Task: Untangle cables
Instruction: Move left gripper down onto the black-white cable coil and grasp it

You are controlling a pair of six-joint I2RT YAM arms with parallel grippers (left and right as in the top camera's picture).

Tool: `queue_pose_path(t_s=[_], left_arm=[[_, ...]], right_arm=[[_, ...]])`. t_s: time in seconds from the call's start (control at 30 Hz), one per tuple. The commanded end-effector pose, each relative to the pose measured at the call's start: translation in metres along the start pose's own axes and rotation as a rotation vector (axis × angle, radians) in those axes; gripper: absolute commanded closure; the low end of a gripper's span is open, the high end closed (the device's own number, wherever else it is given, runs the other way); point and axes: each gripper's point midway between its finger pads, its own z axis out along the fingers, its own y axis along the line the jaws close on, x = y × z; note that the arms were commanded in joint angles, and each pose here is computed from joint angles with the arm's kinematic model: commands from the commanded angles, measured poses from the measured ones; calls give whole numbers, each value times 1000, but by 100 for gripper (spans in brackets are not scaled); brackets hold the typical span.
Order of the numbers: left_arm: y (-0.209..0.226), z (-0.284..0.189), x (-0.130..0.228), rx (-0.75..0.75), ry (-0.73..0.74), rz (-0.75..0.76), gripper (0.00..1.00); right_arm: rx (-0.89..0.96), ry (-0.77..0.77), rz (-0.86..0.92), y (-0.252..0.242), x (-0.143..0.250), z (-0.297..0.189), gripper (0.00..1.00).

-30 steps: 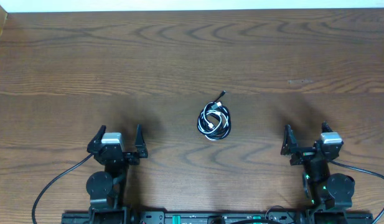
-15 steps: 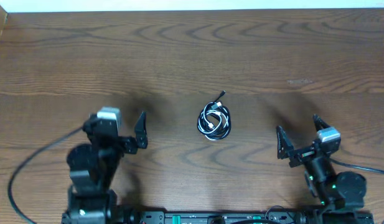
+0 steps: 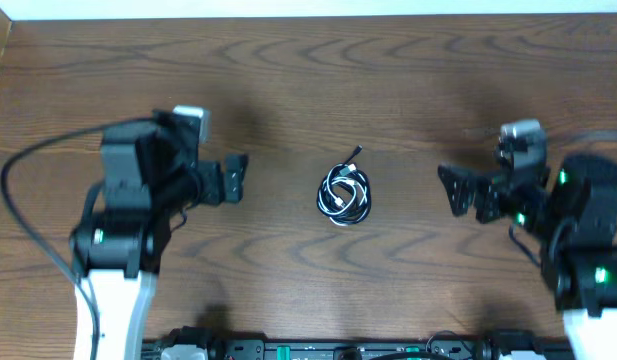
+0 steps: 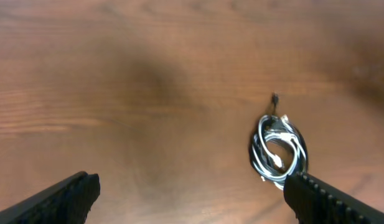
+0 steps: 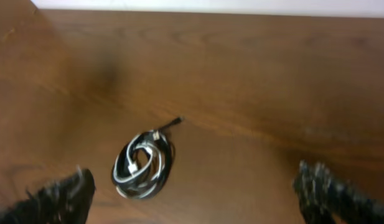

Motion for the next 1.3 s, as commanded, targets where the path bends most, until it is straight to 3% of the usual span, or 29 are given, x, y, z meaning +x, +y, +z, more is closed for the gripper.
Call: queue_pose_path(t_s=[0.0, 0.17, 0.43, 0.5, 0.83, 1.27], left_arm=[[-10, 14, -7, 39, 94, 18, 0], [-26, 47, 2, 83, 269, 21, 0], [-60, 85, 22, 237, 402, -83, 0], [-65, 96, 21, 259, 406, -80, 0], [-68, 161, 76, 60, 629, -247, 39], [-75, 200, 128, -81, 771, -257, 62]], right_arm=[[-18, 61, 4, -2, -14, 8, 1], [-78, 146, 32, -5, -15, 35, 1], [-148, 197, 121, -4, -8, 61, 1], [-147, 210, 128, -5, -5, 65, 5], [-147, 229, 138, -7, 0, 69, 13], [-146, 243, 145, -7, 3, 68, 16]])
